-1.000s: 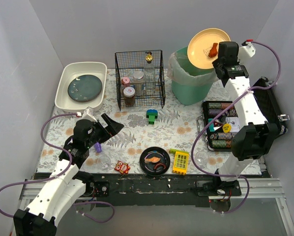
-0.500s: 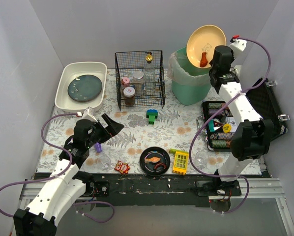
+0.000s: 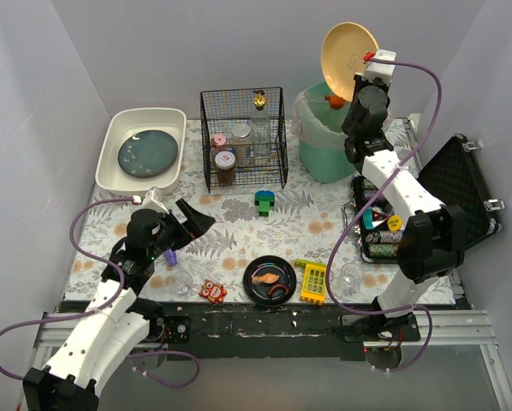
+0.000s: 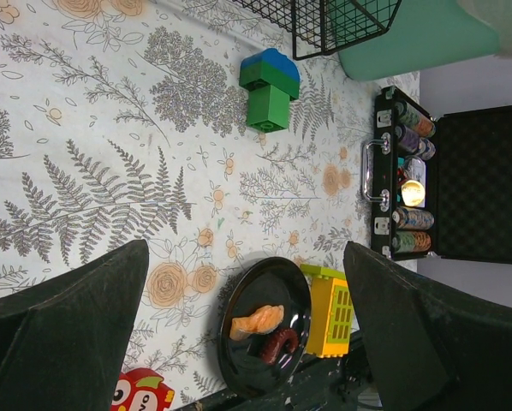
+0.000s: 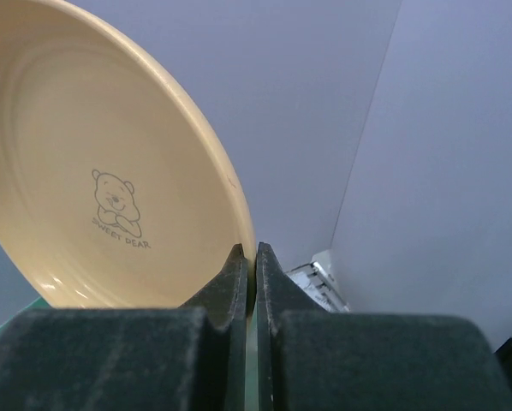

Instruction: Clear the kitchen counter

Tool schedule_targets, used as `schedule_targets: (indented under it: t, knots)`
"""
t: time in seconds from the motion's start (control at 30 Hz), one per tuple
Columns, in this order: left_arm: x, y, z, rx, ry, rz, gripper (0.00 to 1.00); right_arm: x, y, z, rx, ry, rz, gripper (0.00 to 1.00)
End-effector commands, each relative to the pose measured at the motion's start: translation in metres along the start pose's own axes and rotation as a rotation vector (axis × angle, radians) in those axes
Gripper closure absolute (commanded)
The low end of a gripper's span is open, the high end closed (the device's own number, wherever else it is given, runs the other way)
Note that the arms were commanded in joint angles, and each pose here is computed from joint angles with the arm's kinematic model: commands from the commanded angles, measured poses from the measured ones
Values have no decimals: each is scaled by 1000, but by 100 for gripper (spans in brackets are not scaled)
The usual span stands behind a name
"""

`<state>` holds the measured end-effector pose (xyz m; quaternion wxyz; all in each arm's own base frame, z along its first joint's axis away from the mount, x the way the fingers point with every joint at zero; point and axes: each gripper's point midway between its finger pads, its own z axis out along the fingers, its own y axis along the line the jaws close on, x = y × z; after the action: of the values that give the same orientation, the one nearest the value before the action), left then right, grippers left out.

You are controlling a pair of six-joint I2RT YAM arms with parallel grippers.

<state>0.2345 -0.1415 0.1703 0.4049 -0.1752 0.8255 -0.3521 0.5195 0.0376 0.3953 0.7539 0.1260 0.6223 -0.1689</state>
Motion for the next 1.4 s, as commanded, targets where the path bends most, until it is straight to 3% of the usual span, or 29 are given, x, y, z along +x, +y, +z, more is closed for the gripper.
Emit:
schedule_targets:
  t: [0.0, 0.17, 0.33, 0.6, 0.77, 0.93, 1.13, 1.37]
  knots:
    - [2, 2, -4, -5, -1, 8, 2, -67, -33, -3, 132, -186, 43, 99]
    - [1, 1, -6, -3, -6, 2, 2, -68, -37, -4, 152, -189, 37, 99]
    - [-1, -2, -7, 3, -13, -1, 2, -81, -40, -12, 132, -178, 179, 99]
    - [-28, -33, -17, 75, -82, 33, 2, -104, -5, -57, -210, 5, 512, 99]
    - [-50, -71, -31, 201, -149, 88, 2, -93, 3, -104, -334, 243, 646, 99]
    - [-66, -101, -45, 314, -205, 141, 2, -50, -1, -161, -379, 507, 707, 99]
    - [-71, -109, -48, 338, -217, 185, 2, 6, 16, -237, -536, 834, 688, 99]
    - [-62, -100, -46, 331, -202, 177, 2, 67, 36, -318, -626, 1051, 632, 99]
